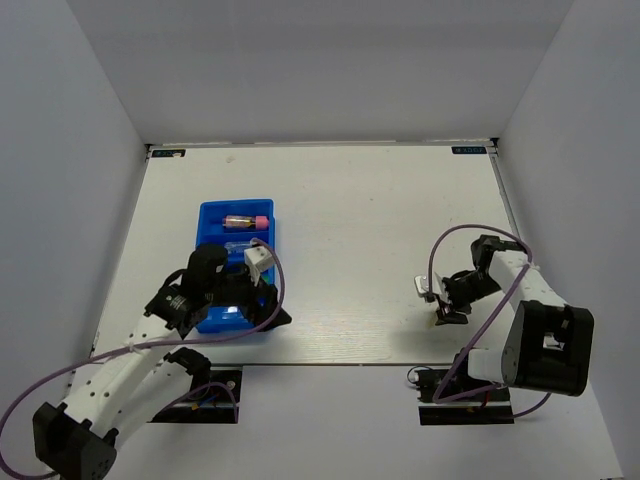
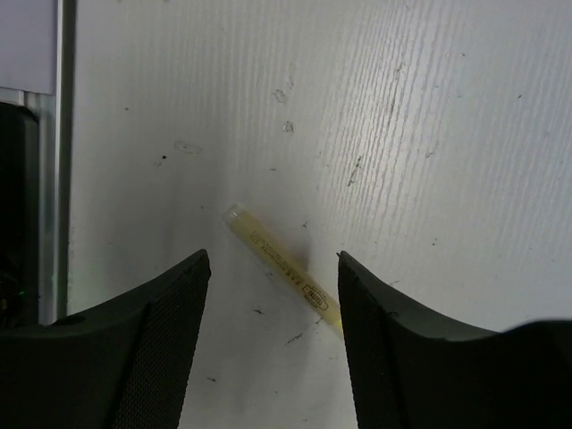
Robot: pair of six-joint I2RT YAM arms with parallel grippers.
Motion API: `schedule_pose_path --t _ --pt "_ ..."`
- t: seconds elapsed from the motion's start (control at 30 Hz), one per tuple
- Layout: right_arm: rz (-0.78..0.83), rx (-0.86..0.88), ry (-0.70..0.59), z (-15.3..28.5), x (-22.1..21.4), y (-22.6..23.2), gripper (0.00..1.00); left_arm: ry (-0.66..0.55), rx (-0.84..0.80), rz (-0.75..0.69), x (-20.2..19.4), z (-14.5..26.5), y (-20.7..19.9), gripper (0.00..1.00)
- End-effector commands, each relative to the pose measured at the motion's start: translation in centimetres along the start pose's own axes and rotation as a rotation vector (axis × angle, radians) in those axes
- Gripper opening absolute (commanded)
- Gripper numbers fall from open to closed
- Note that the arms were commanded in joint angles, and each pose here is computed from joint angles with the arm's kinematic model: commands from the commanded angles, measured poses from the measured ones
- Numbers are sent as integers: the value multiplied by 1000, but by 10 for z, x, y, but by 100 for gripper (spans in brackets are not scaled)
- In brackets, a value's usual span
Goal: Sort the stationery into containers
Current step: Pick up the pen from the corner of the board.
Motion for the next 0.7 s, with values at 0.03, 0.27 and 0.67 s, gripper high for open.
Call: schedule_pose_path --t 0.03,0.27,0.67 --pt "432 -47 72 -7 -16 -22 60 -9 32 -65 13 4 -3 100" --pt "487 -67 143 -18 -37 -23 57 -27 24 -75 27 3 -6 100" --pt "604 187 102 -31 -49 -3 34 51 70 -150 45 -4 -22 100"
Point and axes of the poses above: each gripper's point midway between its finger pads, its own z axis back along the fingers, its own y axis along the line the jaws close on, x = y × z, the point moved 10 cm from there along z, back along the fingers, and after that the axes turned 7 degrees about z, right-handed, at the moved point
